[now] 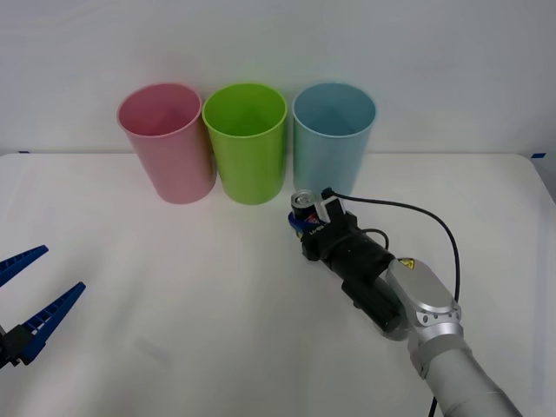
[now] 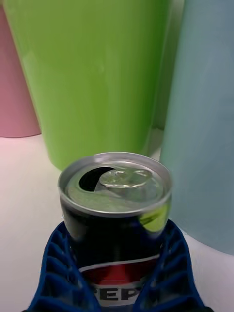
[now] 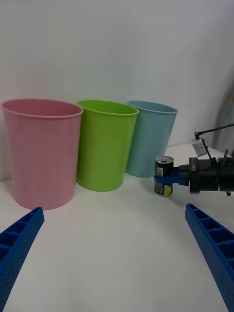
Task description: Grasp the object on the table and drop it into the matching bin: aluminum can to the light blue bin, PET bottle to the pink bin.
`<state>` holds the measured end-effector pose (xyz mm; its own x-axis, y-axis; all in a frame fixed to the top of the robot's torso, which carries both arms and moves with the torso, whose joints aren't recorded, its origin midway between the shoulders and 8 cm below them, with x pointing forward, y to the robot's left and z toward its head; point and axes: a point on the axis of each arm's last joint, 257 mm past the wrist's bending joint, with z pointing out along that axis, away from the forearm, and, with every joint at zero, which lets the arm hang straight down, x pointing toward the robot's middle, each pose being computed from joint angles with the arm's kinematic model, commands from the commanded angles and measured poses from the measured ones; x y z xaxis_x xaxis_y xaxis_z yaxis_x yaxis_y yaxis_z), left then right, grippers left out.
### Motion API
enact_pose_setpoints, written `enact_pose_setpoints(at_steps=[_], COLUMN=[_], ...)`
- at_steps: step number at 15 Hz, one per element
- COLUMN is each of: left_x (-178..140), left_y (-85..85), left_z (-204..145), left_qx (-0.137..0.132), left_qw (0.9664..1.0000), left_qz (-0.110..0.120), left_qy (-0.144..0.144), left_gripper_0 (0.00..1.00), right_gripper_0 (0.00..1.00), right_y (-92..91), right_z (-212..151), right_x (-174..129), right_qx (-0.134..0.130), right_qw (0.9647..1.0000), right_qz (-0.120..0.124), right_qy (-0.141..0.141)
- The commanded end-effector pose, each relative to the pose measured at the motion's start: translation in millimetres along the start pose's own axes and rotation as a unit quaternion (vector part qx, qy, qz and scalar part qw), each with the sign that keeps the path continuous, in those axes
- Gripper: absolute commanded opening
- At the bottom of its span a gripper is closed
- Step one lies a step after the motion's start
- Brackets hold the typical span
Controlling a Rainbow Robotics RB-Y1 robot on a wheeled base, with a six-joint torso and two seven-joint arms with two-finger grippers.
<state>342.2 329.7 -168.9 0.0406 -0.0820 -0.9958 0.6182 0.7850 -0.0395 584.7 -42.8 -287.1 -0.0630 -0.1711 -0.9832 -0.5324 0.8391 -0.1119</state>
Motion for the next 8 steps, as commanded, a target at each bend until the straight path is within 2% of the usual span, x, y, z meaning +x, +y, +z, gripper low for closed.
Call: enact_pose_setpoints(at_steps=[1, 5, 8], left_x=[0, 0, 0], left_y=[0.0, 0.0, 0.0], left_z=[0, 0, 0], left_qx=[0.000, 0.000, 0.000], left_qw=[1.0000, 1.0000, 1.0000], left_qz=[0.000, 0.000, 0.000], left_qy=[0.000, 0.000, 0.000], left_gripper_0=[1.00, 1.00, 1.00], right_gripper_0=[0.00, 0.00, 0.00], right_y=[3.3, 0.9, 2.2], right_z=[-2, -18, -35], right_x=[-2, -12, -20], right_qx=[-0.008, -0.008, -0.014], right_qw=[0.9999, 0.9996, 0.9989], right_qz=[0.010, 0.008, 0.016], right_qy=[-0.006, -0.025, -0.041])
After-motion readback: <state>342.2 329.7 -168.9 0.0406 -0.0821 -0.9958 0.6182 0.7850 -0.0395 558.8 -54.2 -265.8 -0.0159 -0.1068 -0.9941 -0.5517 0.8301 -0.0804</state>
